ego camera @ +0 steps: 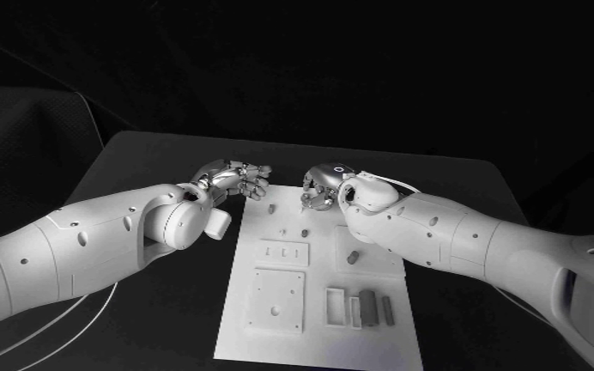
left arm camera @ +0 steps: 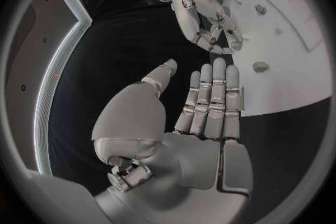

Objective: Assemble the parts on the task board

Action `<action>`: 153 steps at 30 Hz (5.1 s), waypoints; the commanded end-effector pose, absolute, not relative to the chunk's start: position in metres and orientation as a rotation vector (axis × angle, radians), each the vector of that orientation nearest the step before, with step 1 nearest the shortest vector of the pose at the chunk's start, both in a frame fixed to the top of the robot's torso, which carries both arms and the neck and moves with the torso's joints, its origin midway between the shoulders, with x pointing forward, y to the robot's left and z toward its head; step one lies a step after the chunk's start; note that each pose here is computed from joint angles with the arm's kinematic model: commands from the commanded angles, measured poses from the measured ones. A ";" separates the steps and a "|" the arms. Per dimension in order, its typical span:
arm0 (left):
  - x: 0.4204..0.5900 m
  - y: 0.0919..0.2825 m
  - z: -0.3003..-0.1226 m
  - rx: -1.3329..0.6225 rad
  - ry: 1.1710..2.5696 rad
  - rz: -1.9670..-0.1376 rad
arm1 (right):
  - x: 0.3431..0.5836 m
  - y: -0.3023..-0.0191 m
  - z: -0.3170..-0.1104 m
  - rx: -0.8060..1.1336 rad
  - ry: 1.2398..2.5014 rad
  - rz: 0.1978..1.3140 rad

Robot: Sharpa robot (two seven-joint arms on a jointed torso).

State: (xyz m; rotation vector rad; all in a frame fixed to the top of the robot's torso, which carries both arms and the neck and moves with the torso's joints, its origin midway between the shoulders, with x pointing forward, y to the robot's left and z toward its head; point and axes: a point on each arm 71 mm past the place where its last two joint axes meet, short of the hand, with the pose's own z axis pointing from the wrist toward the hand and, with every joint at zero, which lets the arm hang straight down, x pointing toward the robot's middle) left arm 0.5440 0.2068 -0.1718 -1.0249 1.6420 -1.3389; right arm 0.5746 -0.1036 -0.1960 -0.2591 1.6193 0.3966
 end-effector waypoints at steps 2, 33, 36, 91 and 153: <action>0.544 0.207 -0.170 -1.021 1.638 -1.347 | 0.575 -0.107 -0.196 -0.242 1.620 0.388; 0.549 0.225 -0.170 -1.024 1.608 -1.319 | 0.552 -0.214 -0.169 -0.037 1.629 0.408; 0.549 0.225 -0.170 -1.023 1.609 -1.318 | 0.552 -0.221 -0.176 -0.036 1.649 0.389; 0.551 0.227 -0.173 -1.026 1.633 -1.303 | 0.559 -0.232 -0.210 0.088 1.767 0.390; 0.553 0.226 -0.174 -1.027 1.644 -1.292 | 0.564 -0.204 -0.205 0.053 1.743 0.283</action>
